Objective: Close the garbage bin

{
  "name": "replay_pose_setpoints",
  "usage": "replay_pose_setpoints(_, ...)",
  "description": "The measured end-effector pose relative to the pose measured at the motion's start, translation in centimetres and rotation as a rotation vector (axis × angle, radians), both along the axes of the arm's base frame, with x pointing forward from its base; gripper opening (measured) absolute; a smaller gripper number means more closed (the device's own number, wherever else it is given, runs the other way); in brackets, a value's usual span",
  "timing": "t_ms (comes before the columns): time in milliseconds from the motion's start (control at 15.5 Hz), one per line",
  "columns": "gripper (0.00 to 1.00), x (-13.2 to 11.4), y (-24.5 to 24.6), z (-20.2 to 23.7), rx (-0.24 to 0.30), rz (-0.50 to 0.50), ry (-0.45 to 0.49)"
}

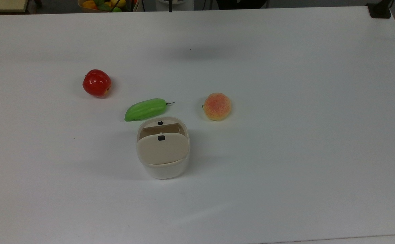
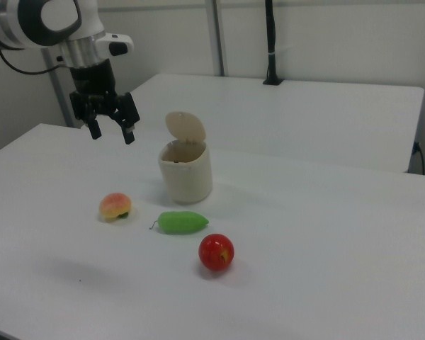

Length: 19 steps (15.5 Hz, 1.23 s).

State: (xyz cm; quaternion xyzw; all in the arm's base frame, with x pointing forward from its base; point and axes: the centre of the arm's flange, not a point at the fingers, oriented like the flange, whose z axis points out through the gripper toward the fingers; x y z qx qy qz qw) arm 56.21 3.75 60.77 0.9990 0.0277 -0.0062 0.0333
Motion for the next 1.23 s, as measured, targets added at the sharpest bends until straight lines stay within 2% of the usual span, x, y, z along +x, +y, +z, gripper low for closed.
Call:
replay_pose_setpoints(1033,1.00,0.05,-0.86,0.00,0.000,-0.016,0.000)
replay_pose_setpoints(1227,0.96,0.05,-0.85,0.00,0.000,-0.015,0.000)
